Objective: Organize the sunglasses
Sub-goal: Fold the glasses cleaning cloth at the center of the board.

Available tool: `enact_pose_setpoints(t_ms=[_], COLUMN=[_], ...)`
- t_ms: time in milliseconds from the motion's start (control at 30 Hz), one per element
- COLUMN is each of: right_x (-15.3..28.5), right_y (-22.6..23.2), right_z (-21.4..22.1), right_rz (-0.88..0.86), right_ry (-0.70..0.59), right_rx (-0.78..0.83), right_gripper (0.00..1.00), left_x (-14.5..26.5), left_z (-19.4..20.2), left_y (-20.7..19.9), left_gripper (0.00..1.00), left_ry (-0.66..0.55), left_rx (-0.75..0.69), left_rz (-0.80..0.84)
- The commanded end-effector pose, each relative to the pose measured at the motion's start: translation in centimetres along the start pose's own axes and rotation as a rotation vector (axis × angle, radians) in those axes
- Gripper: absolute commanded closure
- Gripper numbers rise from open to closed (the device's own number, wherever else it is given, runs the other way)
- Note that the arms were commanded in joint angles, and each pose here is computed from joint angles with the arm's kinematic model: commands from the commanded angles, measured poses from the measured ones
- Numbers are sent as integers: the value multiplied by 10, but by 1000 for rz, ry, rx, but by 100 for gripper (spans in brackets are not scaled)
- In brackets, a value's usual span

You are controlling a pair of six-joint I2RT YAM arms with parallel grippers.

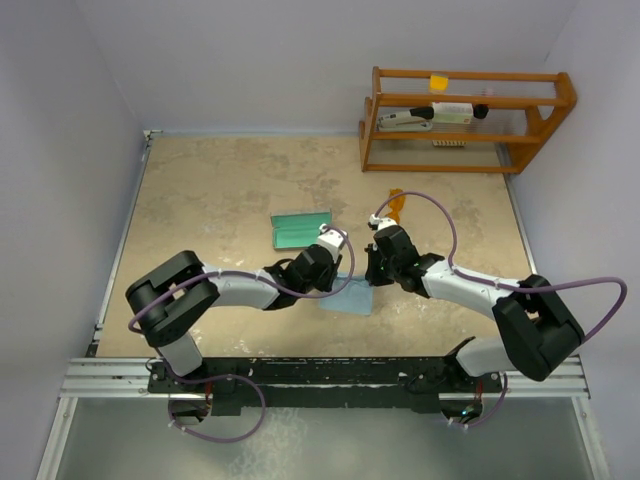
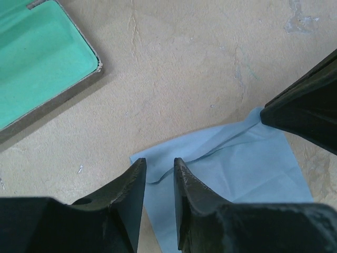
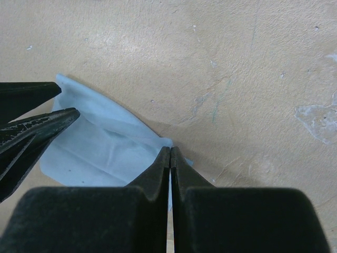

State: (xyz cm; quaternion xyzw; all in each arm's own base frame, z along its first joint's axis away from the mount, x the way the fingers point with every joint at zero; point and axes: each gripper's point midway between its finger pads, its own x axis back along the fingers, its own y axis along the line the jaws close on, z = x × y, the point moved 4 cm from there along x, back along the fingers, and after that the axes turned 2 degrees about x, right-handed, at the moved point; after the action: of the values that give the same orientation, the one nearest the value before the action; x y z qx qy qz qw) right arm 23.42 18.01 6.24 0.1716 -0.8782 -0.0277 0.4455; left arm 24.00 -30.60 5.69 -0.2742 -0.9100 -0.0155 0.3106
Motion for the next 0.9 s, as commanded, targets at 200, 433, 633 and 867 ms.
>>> enact_pose_setpoints(t_ms=[200, 433, 633, 867], right_x=[-1, -3, -3, -3], right_y=[8, 7, 8, 7], right_z=[-12, -11, -12, -11], right_rz=[-23, -22, -22, -20], right_ry=[-30, -26, -27, -25], right_rx=[-9, -9, -11, -11], right_gripper=[100, 100, 100, 100], left_x=[-10, -6, -5, 10], left_z=[-7, -11, -13, -31], left_y=[-4, -3, -5, -4], left_gripper=[75, 75, 76, 75], left_ry=[-18, -31, -29, -80], left_rx=[-21, -19, -20, -13], left_rz=[-3, -8, -2, -6])
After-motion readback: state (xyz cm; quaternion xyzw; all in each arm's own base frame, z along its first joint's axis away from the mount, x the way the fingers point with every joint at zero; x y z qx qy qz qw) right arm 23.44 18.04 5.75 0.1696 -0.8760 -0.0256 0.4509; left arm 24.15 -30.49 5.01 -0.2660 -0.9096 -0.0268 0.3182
